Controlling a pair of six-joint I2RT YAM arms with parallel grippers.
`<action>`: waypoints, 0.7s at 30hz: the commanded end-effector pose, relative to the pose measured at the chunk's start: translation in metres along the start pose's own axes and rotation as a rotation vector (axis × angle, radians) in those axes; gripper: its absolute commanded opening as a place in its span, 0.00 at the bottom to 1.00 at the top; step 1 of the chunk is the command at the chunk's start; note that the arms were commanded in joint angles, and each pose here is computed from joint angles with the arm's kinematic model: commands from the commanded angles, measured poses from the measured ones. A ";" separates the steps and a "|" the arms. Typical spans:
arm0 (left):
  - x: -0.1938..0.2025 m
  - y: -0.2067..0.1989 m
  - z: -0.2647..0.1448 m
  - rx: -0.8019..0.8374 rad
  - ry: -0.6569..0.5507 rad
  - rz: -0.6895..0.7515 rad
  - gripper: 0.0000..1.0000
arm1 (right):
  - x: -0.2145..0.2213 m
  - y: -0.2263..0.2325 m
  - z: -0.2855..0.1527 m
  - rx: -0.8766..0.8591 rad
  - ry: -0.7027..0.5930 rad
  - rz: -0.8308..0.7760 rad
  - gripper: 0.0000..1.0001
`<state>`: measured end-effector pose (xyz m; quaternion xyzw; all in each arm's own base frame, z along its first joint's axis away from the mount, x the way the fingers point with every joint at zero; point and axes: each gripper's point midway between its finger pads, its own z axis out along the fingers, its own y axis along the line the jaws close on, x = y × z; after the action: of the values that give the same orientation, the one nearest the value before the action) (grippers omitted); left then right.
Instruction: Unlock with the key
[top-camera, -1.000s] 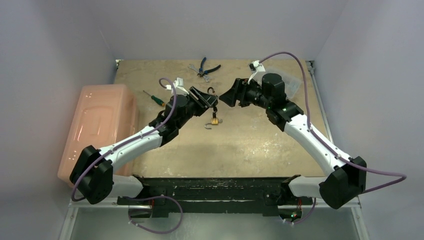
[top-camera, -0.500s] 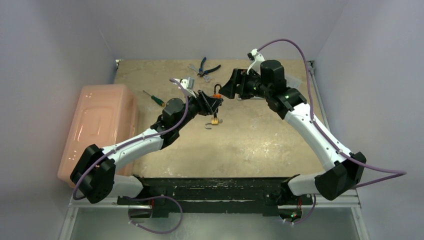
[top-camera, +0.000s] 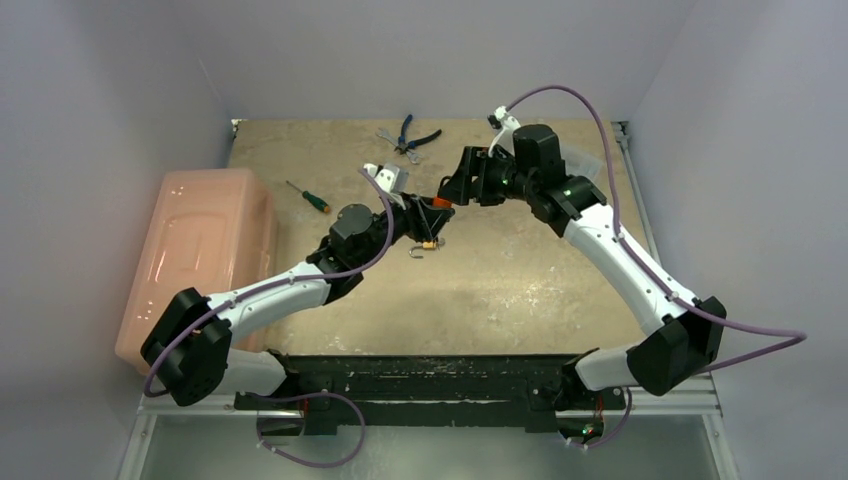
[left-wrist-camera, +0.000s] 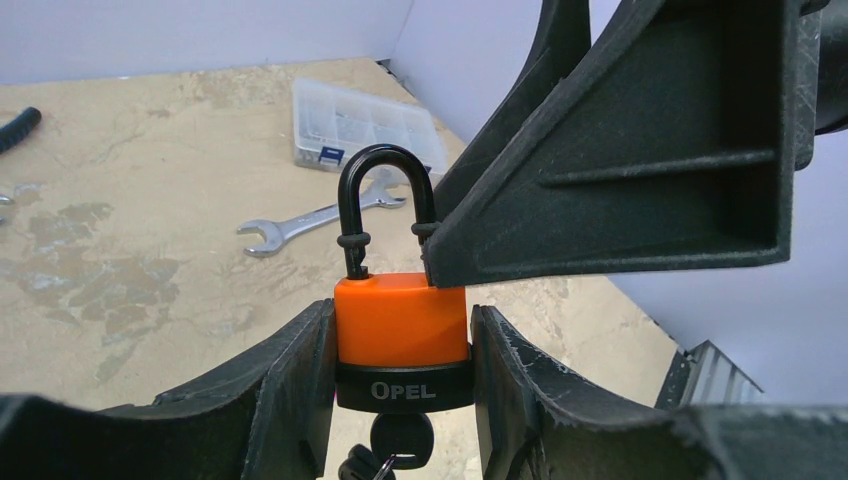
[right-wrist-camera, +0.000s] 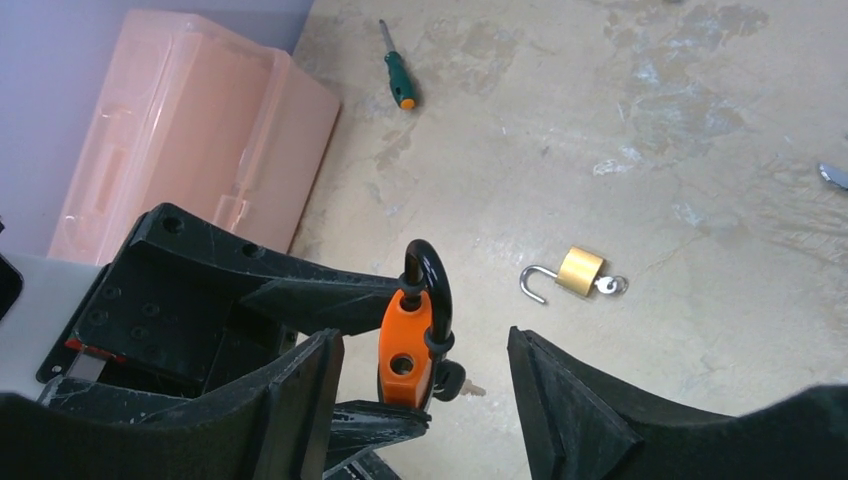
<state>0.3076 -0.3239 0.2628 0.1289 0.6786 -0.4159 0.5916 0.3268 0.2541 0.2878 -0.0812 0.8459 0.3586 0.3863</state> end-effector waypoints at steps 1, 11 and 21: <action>-0.032 -0.015 0.003 0.041 -0.110 0.072 0.00 | 0.005 0.016 -0.001 -0.060 0.002 0.001 0.68; -0.029 -0.019 0.002 0.035 -0.099 0.108 0.00 | 0.022 0.017 0.014 -0.057 0.050 0.007 0.51; -0.033 -0.018 0.000 0.018 -0.111 0.135 0.00 | 0.038 0.010 0.019 -0.037 0.100 -0.005 0.20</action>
<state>0.3043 -0.3259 0.2512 0.1633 0.6860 -0.3751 0.6017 0.3134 0.2751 0.2577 -0.0910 0.8599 0.3650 0.3450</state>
